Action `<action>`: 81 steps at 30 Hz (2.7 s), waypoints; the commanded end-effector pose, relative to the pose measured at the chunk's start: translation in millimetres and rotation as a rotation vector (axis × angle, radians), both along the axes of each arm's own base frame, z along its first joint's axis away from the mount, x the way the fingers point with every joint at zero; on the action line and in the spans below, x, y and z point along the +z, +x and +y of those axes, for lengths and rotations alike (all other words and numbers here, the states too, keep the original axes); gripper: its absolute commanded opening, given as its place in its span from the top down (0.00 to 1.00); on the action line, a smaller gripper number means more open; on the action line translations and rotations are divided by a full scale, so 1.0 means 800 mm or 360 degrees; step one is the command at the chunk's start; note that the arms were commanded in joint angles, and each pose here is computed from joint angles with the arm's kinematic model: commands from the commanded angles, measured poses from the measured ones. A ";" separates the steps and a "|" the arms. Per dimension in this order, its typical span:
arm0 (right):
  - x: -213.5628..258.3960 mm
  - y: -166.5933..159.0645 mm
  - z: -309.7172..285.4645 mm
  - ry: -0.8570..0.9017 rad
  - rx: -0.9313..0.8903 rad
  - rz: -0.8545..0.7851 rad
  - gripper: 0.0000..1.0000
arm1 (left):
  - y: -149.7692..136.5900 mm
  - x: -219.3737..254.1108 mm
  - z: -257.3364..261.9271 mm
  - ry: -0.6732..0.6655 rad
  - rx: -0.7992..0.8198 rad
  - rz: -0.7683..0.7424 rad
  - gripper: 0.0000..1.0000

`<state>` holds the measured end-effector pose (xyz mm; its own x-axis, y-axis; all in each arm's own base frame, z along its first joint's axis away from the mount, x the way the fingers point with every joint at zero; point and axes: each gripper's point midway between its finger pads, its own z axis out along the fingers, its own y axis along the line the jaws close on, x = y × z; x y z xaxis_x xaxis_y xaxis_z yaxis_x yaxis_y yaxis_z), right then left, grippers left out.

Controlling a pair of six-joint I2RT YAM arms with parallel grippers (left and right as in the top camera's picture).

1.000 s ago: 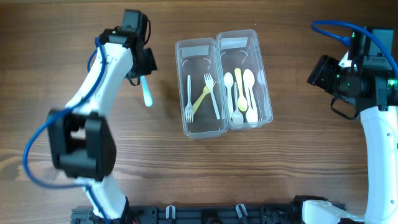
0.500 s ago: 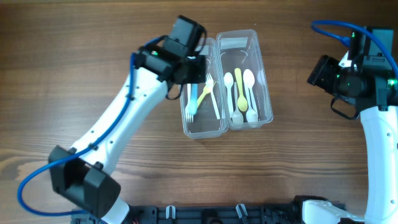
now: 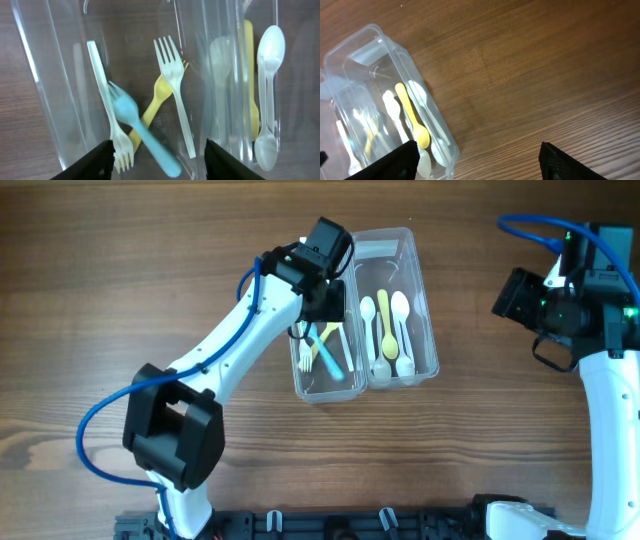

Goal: Pack container

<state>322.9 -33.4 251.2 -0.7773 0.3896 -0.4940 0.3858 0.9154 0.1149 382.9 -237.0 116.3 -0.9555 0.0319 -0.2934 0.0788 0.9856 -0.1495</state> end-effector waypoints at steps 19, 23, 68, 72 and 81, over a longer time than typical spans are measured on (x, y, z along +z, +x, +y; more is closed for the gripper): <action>-0.189 0.000 0.082 0.0451 0.0302 0.0284 0.95 | -0.113 0.204 0.171 0.0158 0.0255 -0.0220 0.00; -0.214 0.000 0.106 0.0461 0.0386 0.0345 0.96 | -0.128 0.209 0.197 0.0248 0.0313 -0.0206 0.00; 0.244 -0.158 0.169 0.0180 0.1189 -0.1824 0.00 | -0.151 0.226 0.224 0.0304 0.0372 -0.0252 0.00; 0.236 -0.171 0.164 0.0243 0.1127 -0.1782 0.00 | -0.151 0.226 0.224 0.0304 0.0372 -0.0252 0.00; 0.212 -0.160 0.146 -0.0297 0.1252 -0.1712 0.00 | -0.151 0.226 0.224 0.0304 0.0372 -0.0252 0.00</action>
